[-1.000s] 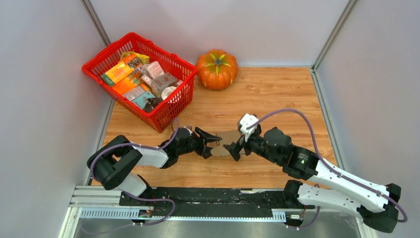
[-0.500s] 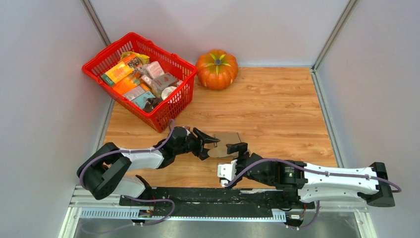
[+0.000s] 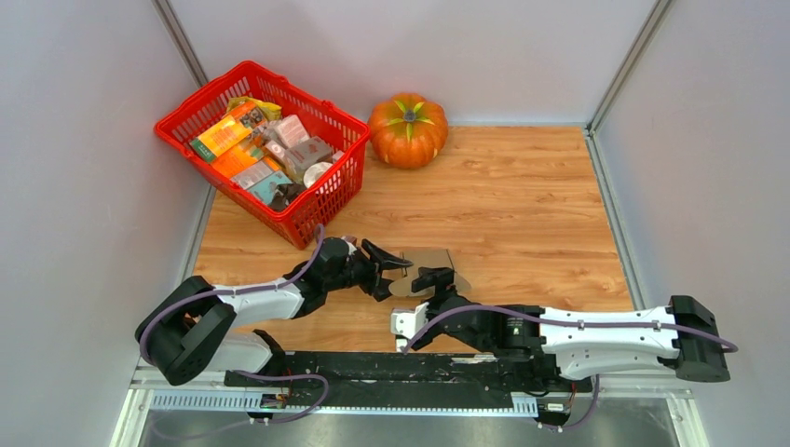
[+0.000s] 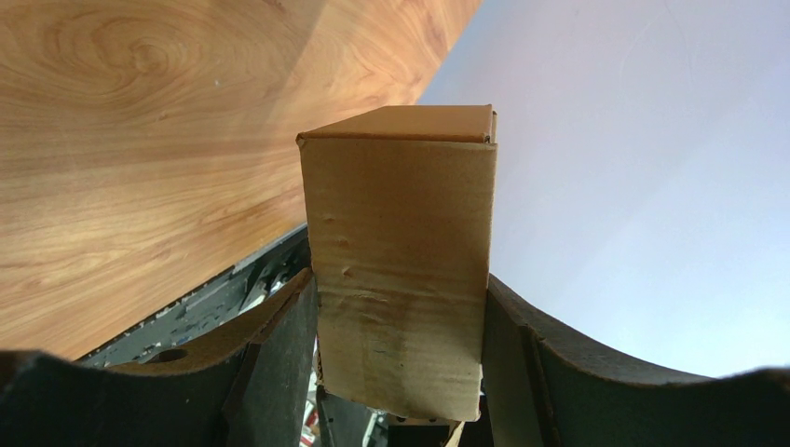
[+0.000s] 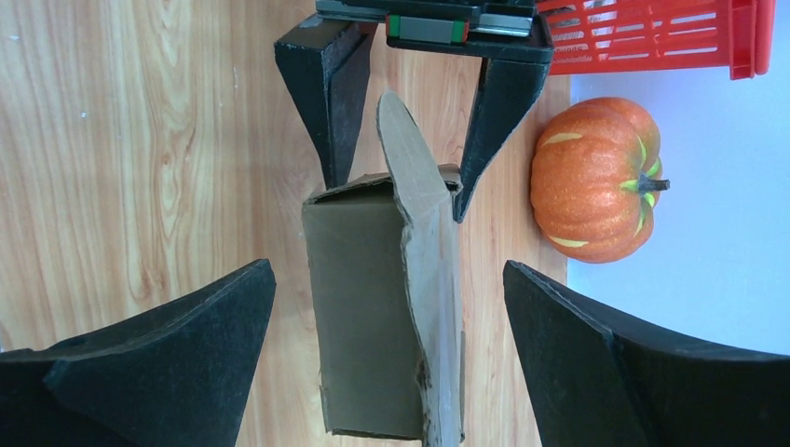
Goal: Fold the paper box
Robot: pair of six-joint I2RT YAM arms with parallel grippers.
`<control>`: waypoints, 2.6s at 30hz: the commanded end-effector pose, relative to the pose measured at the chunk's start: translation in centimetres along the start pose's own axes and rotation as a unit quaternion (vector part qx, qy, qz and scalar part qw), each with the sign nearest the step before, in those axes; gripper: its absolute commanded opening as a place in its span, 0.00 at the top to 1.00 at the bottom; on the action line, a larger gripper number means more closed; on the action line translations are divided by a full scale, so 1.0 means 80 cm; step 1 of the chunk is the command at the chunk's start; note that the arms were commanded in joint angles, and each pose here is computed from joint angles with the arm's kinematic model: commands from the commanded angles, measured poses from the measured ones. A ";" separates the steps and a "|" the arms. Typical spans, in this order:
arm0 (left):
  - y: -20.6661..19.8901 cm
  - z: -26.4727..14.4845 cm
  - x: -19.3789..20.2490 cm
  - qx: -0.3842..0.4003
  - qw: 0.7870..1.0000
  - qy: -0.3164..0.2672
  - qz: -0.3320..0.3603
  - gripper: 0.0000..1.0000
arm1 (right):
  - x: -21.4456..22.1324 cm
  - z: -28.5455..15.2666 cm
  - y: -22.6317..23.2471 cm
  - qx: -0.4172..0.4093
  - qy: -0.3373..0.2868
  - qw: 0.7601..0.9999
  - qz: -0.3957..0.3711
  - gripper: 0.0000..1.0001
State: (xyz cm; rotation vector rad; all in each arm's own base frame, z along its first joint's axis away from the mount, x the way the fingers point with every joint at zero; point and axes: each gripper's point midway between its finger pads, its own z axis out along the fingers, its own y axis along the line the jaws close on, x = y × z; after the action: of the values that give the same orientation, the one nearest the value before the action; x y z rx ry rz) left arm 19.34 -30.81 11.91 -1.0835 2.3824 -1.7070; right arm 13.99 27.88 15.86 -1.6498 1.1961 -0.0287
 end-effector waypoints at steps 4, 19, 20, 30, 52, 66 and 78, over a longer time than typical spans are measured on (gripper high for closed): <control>-0.013 -0.007 0.011 0.012 1.000 0.017 0.009 0.60 | 0.002 0.010 -0.017 0.042 0.025 0.999 -0.013 0.01; -0.011 -0.008 0.012 0.007 1.000 0.019 0.007 0.60 | 0.006 0.026 -0.014 0.028 0.049 0.998 0.003 0.15; -0.012 -0.008 0.012 0.008 1.000 0.020 0.007 0.60 | 0.006 0.027 -0.012 0.025 0.048 0.999 0.006 0.16; -0.015 -0.012 0.015 0.012 1.000 0.021 0.015 0.58 | 0.006 0.033 -0.009 0.017 0.055 0.998 0.016 0.41; 0.021 -0.084 -0.020 -0.010 0.970 -0.106 0.217 0.24 | 0.004 0.033 0.023 -0.069 0.047 0.994 0.073 0.54; 0.013 -0.145 -0.050 -0.015 0.929 -0.214 0.301 0.22 | -0.002 0.017 0.031 -0.127 0.069 0.983 0.110 0.51; -0.014 -0.239 -0.047 -0.019 0.851 -0.279 0.444 0.29 | -0.002 0.003 0.056 -0.330 0.126 0.898 0.263 0.53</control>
State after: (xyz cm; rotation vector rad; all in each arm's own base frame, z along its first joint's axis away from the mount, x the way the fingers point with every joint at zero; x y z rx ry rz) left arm 16.03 -14.94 19.91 -0.3860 1.9665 -1.0010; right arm 13.23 28.26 12.87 -1.7931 1.8358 0.3916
